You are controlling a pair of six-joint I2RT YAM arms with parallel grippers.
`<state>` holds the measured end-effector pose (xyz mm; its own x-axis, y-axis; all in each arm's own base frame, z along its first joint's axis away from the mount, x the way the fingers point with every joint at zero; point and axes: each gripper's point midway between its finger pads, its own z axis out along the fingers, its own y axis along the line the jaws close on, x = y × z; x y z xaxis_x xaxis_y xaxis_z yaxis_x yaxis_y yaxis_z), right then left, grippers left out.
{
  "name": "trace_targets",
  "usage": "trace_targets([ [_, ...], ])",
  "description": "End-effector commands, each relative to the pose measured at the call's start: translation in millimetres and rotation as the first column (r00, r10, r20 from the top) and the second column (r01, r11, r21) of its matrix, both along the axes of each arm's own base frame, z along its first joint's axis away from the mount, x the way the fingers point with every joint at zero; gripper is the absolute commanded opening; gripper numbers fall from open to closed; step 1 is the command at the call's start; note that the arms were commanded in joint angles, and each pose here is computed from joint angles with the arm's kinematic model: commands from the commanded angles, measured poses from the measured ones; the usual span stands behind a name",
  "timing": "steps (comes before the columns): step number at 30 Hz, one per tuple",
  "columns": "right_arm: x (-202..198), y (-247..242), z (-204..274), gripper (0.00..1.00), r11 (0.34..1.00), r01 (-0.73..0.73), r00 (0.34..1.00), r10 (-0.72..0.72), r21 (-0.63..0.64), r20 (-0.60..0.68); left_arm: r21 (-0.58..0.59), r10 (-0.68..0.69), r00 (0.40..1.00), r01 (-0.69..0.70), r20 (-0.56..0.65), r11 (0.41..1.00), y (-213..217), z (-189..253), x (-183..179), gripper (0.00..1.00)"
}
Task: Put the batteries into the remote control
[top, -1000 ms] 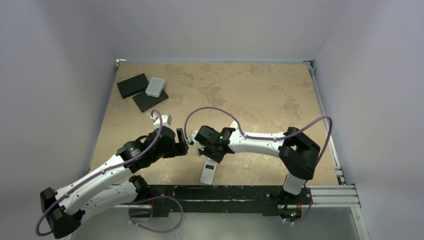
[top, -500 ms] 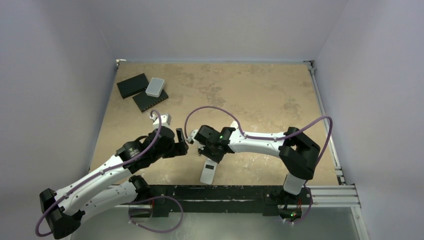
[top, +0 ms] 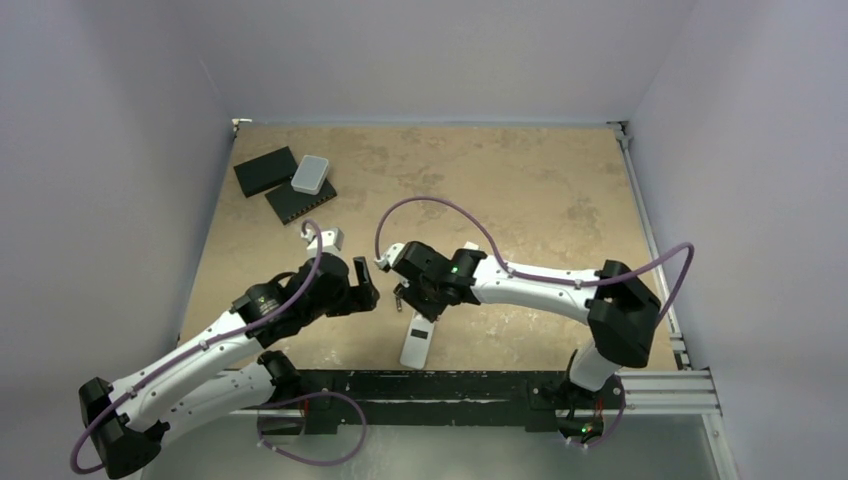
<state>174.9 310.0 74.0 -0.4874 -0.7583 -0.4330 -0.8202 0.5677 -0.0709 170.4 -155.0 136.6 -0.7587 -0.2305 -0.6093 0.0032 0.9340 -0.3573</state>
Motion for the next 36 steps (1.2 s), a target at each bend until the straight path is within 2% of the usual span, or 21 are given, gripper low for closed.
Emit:
trace_targets([
  [1,3.7,-4.4,33.5,0.43,0.985,0.139,0.989,-0.144,0.097,0.039,-0.058,-0.027,1.000,0.027,0.002,0.998,-12.8,-1.1,0.6,0.85],
  [5,2.7,-14.4,47.6,0.44,0.947,0.270,0.959,-0.280,0.174,0.034,-0.067,-0.055,0.998,0.054,-0.018,0.996,-20.2,-10.1,-0.6,0.84],
  [10,-2.1,-24.4,60.2,0.44,0.846,0.431,0.895,-0.445,0.313,-0.030,-0.110,-0.119,0.991,0.112,-0.062,0.988,-38.4,-28.5,-5.4,0.81],
  [14,-7.1,-35.0,61.6,0.44,0.778,0.516,0.847,-0.525,0.360,-0.080,-0.168,-0.169,0.982,0.153,-0.089,0.974,-55.2,-41.4,-9.3,0.77],
  [19,-15.6,-39.3,56.3,0.43,0.713,0.573,0.811,-0.563,0.404,-0.158,-0.204,-0.199,0.974,0.174,-0.105,0.963,-65.3,-52.3,-11.6,0.71],
  [26,-29.0,-32.1,43.3,0.41,0.637,0.637,0.768,-0.570,0.434,-0.291,-0.259,-0.222,0.966,0.183,-0.130,0.948,-76.2,-69.3,-16.0,0.53],
  [30,-31.3,-27.4,39.2,0.40,0.616,0.651,0.758,-0.564,0.443,-0.328,-0.298,-0.232,0.966,0.189,-0.116,0.936,-82.1,-71.0,-15.9,0.46],
  [36,-29.6,-20.9,31.2,0.37,0.595,0.675,0.737,-0.574,0.436,-0.358,-0.325,-0.247,0.961,0.197,-0.122,0.925,-88.2,-81.3,-17.1,0.30],
])
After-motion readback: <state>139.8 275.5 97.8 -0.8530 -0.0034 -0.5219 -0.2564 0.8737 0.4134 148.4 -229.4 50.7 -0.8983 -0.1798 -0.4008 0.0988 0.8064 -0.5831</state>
